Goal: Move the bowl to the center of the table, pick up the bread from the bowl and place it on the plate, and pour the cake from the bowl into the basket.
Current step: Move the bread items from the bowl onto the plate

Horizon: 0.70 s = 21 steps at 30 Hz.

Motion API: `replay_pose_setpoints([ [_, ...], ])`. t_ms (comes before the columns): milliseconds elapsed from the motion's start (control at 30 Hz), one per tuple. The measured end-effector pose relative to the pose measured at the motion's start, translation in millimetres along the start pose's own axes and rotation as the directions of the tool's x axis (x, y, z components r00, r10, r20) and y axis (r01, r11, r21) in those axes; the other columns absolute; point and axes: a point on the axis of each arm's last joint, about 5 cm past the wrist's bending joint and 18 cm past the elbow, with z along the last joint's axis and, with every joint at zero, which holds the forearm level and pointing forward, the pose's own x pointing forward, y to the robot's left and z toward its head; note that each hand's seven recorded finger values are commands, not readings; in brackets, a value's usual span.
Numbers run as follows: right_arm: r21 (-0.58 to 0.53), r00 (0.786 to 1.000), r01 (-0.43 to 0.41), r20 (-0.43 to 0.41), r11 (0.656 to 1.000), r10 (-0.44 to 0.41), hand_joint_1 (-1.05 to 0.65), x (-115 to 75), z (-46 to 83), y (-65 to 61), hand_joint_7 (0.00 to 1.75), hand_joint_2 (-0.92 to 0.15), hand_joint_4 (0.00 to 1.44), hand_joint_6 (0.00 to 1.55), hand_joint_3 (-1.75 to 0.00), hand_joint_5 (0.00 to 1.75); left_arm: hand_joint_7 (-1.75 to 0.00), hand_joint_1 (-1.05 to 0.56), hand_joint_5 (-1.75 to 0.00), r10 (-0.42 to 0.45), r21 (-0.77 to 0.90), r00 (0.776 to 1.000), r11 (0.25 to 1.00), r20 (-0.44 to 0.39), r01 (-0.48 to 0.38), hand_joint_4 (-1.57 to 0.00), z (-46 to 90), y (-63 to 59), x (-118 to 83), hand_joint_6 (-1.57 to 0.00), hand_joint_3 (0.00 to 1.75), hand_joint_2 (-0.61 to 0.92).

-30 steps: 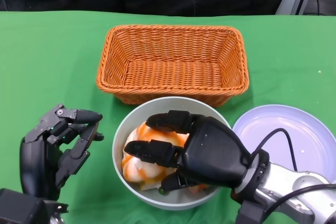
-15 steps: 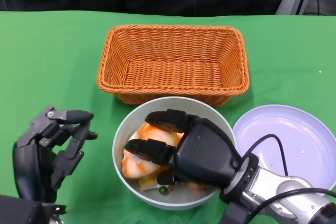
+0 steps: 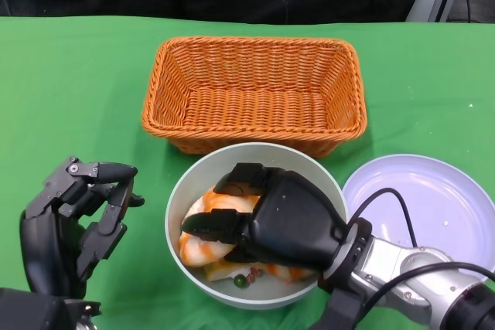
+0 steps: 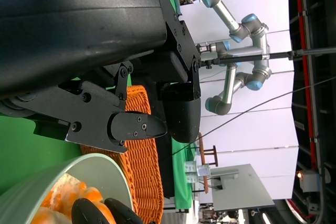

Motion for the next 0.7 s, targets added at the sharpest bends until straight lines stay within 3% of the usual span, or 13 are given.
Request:
replay_pose_setpoints([
  [167,0.025,1.0,0.023,0.015,0.999,-0.024,-0.3,0.2,-2.9,3.4,0.08,-0.82,0.92,1.23,0.0,1.06,-1.0,-0.11,-1.41,0.003,0.013,1.0,1.0,0.0,-0.003,-0.77,-1.1,-0.1,-0.1,-0.84,0.34,0.91],
  [467,0.065,0.997,0.078,0.012,0.995,-0.078,-0.24,-0.8,-3.4,7.5,0.08,-0.87,0.83,1.26,-0.01,1.3,-1.0,-0.12,-1.41,0.004,0.018,1.0,1.0,0.0,-0.004,-0.76,-2.6,0.0,-1.6,-0.84,0.34,0.91],
  [600,0.103,0.993,0.113,0.004,0.988,-0.114,-0.24,-1.5,-4.3,7.2,0.08,-0.87,0.78,1.24,0.0,1.26,-1.0,-0.12,-1.42,0.005,0.024,1.0,1.0,-0.003,-0.005,-0.76,-3.0,0.2,-1.9,-0.85,0.32,0.92],
  [700,0.163,0.988,0.152,-0.015,0.975,-0.152,-0.24,-1.7,-4.7,5.4,0.08,-0.87,0.86,1.24,-0.01,1.04,-1.0,-0.12,-1.43,0.006,0.023,1.0,1.0,-0.003,-0.006,-0.77,-3.0,0.2,-1.9,-0.85,0.31,0.92],
])
